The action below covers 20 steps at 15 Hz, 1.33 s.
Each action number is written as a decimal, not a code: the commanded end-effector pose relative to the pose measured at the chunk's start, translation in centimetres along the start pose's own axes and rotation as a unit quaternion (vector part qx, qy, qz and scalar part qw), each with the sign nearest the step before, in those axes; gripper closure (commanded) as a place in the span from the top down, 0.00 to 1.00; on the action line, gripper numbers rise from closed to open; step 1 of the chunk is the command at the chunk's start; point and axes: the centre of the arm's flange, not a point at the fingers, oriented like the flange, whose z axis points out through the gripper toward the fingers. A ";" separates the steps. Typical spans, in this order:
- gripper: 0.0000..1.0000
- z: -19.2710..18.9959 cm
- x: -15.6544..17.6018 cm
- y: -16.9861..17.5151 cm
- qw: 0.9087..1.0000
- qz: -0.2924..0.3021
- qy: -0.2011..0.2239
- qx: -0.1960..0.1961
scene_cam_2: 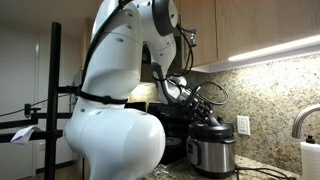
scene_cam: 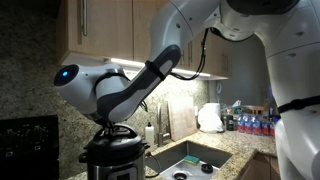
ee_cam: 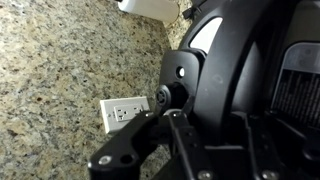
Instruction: Pick up the black lid on the right and put it on top of the rice cooker on the left
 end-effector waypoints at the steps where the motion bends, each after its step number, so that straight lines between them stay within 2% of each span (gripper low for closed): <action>1: 0.03 -0.5 -2.0 0.2 1.000 -0.003 -0.011 -0.010; 11: 0.02 0.7 -3.7 1.1 0.999 0.019 -0.037 -0.002; 12: 0.27 0.7 -3.6 1.2 0.999 0.019 -0.037 -0.001; 14: 0.32 0.8 -3.6 1.2 0.999 0.019 -0.041 0.000; 20: 0.71 0.7 -4.3 1.7 0.998 0.016 -0.058 0.002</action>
